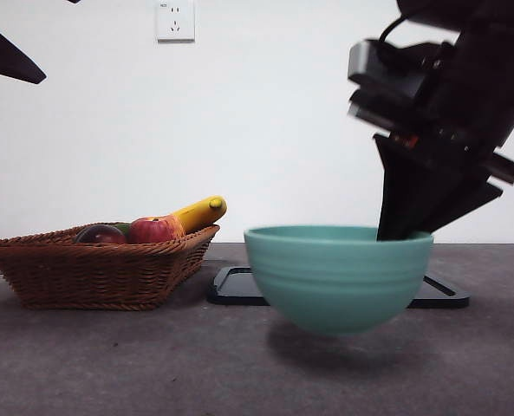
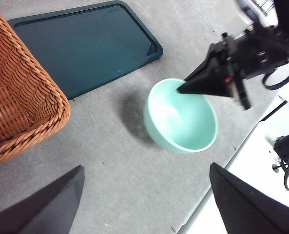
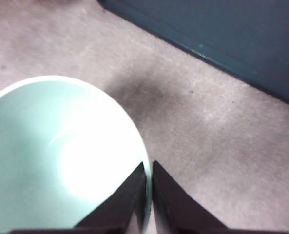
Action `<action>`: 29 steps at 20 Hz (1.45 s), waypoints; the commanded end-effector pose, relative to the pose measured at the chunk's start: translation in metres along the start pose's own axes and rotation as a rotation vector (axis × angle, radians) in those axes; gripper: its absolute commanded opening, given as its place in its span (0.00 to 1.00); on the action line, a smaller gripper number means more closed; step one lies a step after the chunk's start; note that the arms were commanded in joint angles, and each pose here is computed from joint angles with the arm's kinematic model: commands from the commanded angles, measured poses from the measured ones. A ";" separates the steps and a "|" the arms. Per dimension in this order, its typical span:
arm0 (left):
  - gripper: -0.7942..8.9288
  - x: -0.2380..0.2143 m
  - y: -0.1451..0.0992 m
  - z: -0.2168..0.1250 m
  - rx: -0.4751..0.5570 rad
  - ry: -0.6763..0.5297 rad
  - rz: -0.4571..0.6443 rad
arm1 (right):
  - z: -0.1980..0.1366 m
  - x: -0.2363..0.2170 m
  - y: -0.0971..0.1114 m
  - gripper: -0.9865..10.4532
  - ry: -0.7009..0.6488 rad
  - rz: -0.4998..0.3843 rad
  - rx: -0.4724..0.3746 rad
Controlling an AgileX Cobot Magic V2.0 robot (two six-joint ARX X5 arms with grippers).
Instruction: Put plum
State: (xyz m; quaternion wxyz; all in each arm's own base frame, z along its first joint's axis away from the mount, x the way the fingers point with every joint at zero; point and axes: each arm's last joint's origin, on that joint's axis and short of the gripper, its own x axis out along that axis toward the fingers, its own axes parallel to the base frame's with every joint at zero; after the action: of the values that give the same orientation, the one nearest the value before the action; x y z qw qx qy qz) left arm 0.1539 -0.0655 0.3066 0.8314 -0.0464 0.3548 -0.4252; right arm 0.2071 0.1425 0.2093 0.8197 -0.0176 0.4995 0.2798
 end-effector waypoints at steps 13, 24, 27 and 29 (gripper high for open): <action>0.50 -0.001 -0.002 0.005 0.019 -0.013 -0.008 | 0.000 0.029 0.003 0.12 0.062 0.000 -0.006; 0.50 -0.001 -0.002 0.005 0.019 -0.013 -0.008 | 0.014 -0.012 0.011 0.29 -0.080 -0.012 -0.023; 0.50 -0.001 -0.002 0.005 0.020 -0.014 -0.008 | 0.020 -0.047 0.019 0.29 -0.169 0.003 -0.047; 0.50 -0.001 -0.002 0.005 0.020 -0.014 -0.008 | 0.021 -0.070 0.024 0.29 -0.223 0.044 -0.060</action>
State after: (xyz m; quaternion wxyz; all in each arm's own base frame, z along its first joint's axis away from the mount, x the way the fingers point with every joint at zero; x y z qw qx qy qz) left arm 0.1539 -0.0655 0.3066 0.8313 -0.0464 0.3551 -0.4250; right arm 0.1881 0.1351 0.2795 0.8627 0.0015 0.4032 0.3053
